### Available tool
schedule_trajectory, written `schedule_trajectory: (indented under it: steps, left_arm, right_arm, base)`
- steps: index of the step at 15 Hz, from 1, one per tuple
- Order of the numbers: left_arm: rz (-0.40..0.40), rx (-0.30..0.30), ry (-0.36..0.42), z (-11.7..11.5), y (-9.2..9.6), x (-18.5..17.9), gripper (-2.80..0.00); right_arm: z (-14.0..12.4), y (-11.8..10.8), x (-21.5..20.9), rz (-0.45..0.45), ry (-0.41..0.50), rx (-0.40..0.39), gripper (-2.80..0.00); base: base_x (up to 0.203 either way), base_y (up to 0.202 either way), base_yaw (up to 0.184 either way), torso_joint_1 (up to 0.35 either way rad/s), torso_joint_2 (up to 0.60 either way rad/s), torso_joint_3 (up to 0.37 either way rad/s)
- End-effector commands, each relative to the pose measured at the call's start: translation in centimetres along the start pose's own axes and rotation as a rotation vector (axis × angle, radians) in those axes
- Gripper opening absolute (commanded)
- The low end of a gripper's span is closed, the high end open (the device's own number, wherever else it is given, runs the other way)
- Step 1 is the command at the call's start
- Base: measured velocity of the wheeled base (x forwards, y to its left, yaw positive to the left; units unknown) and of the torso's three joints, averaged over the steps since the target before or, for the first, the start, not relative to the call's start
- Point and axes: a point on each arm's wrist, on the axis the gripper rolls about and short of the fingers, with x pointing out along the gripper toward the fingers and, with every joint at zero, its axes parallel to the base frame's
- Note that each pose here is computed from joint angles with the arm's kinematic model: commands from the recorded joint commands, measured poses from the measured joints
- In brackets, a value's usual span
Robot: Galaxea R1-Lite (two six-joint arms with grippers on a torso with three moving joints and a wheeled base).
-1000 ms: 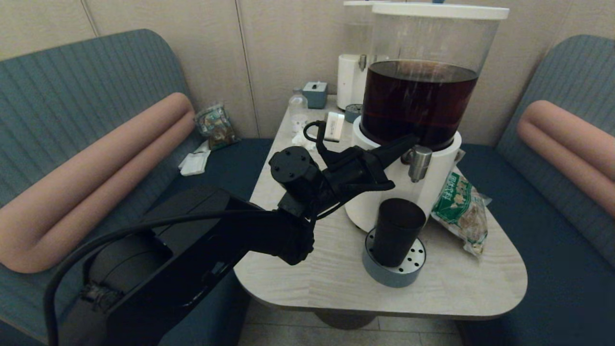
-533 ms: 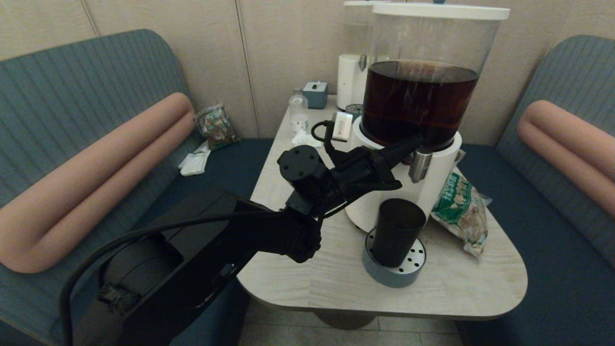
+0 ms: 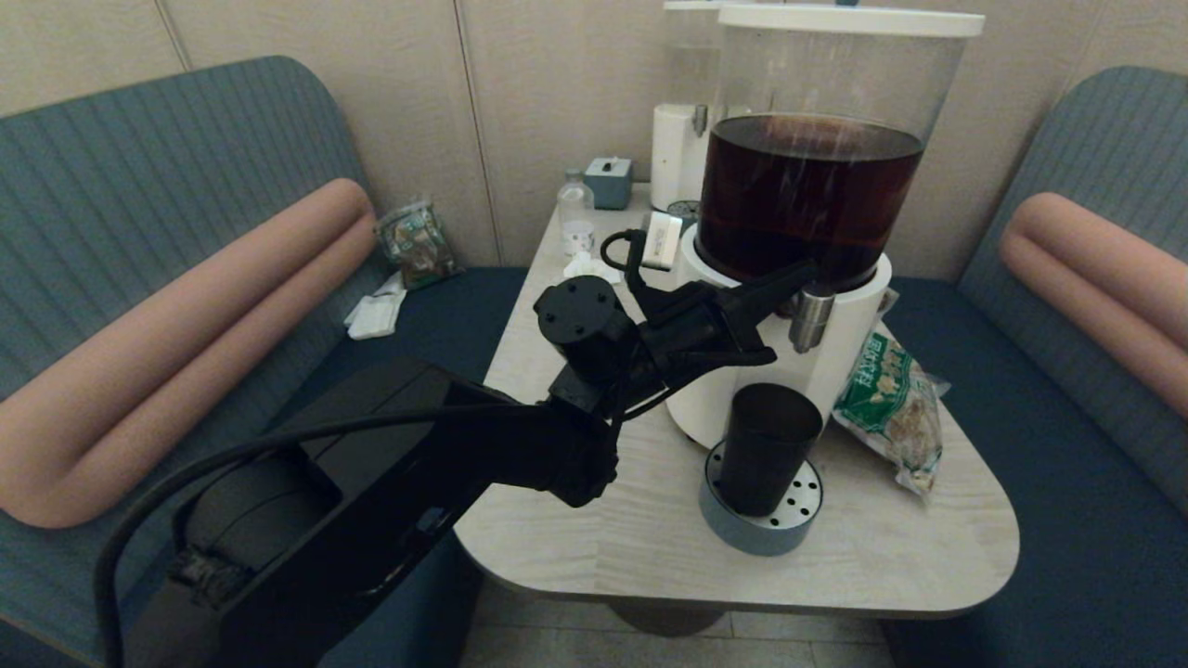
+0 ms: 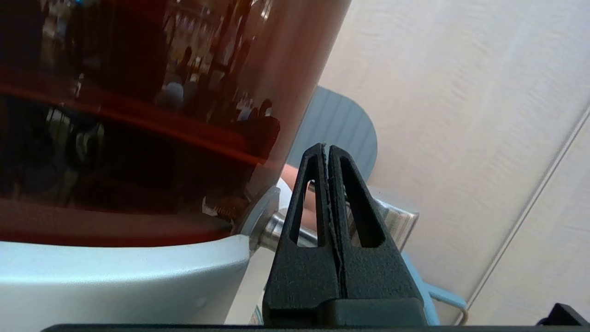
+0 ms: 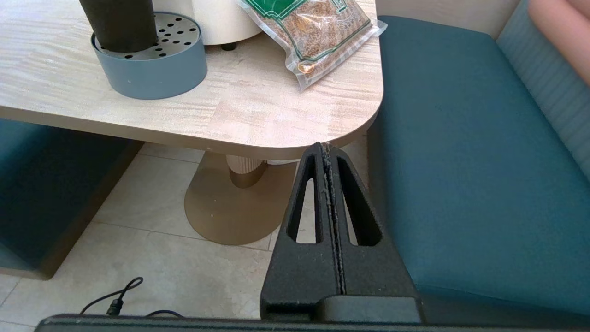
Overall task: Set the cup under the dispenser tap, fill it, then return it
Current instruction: Turn off the faucet
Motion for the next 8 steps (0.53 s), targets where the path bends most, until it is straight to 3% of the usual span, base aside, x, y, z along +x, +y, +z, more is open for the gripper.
schedule_trajectory:
  steps: [1, 8]
  left_arm:
    - [-0.019, 0.015, -0.022, 2.5, -1.8, -0.1, -2.8]
    - [-0.021, 0.028, -0.028, 8.0, -7.1, -2.0, -2.8]
  right_arm:
    - [0.0, 0.0, 0.0, 0.001, 0.001, -0.001, -2.8]
    - [0.0, 0.0, 0.0, 0.001, 0.001, -0.001, -2.8]
  base:
    - [0.0, 0.0, 0.0, 0.0, 0.0, 0.0]
    - [0.0, 0.0, 0.0, 0.0, 0.0, 0.0]
